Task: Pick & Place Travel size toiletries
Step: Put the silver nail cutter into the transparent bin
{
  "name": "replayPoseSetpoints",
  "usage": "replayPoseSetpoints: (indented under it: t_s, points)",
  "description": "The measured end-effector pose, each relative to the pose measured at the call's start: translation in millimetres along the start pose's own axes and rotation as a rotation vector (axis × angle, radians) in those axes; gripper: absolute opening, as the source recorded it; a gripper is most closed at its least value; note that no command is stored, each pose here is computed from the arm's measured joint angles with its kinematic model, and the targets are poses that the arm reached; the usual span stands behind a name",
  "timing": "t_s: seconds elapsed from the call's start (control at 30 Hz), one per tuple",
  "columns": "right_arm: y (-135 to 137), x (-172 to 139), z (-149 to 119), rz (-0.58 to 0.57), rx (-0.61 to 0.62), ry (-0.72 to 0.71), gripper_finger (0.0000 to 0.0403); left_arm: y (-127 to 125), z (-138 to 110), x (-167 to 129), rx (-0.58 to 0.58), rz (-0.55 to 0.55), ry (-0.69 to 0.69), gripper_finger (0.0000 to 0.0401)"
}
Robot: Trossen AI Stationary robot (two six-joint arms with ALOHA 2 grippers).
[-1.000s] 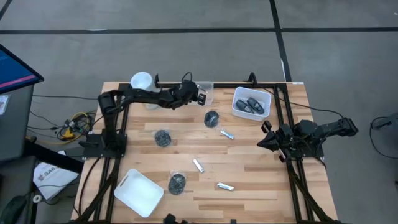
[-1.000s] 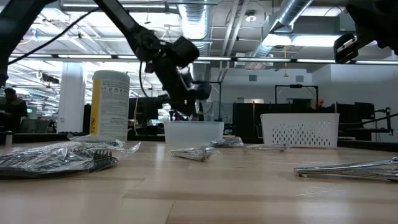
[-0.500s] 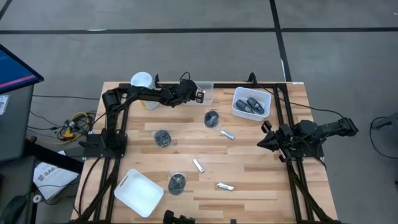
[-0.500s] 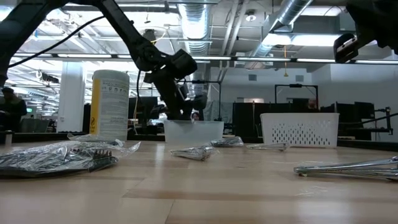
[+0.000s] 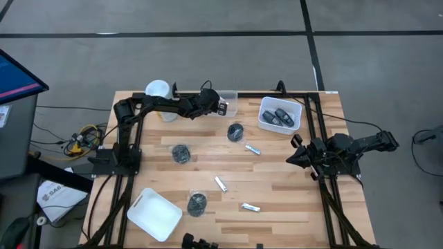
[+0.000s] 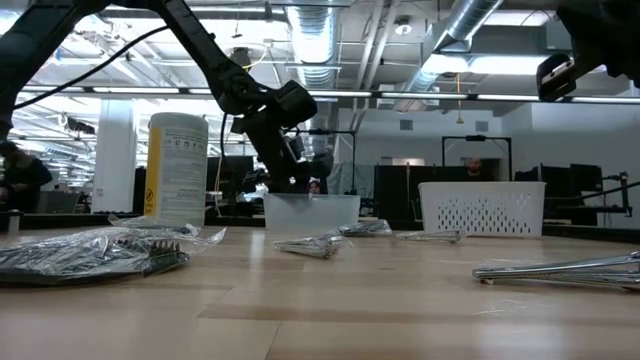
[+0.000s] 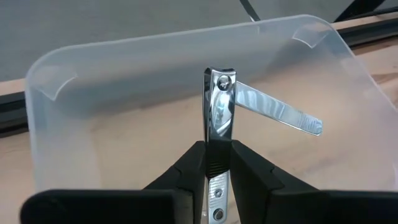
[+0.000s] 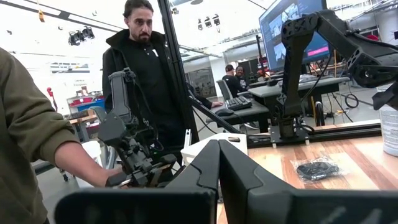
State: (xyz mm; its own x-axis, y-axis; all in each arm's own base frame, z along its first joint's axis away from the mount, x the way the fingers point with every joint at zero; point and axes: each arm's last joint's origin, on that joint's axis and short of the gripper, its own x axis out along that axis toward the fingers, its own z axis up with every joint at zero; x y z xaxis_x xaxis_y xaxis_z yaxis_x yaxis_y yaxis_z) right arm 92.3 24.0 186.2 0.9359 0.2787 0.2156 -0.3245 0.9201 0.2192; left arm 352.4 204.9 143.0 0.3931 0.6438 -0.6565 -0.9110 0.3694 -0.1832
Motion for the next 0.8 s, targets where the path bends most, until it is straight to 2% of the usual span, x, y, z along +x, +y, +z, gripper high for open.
replayPoseSetpoints:
  t_s: [0.17, 0.43, 0.53, 0.63, 0.73, 0.8]
  points:
    - [0, 0, 0, 0.000, 0.000, 0.000, 0.0000, 0, 0, 0, 0.047, 0.001, 0.000, 0.0088]
    - [0, 0, 0, 0.000, 0.000, 0.000, 0.0000, 0, 2, -1, 0.042, -0.031, 0.015, 0.0180]
    - [0, 0, 0, 0.000, 0.000, 0.000, 0.0000, -6, 10, -12, 0.030, -0.121, 0.021, 0.0195]
    - [0, 0, 0, 0.001, 0.000, 0.000, 0.0000, -18, 23, -40, 0.074, -0.245, -0.005, 0.0193]
    - [0, 0, 0, 0.000, 0.000, 0.000, 0.0000, -35, 36, -85, 0.220, -0.427, -0.054, 0.0183]
    - [0, 0, 0, 0.001, 0.000, 0.000, 0.0000, -49, 40, -124, 0.368, -0.581, -0.104, 0.0176]
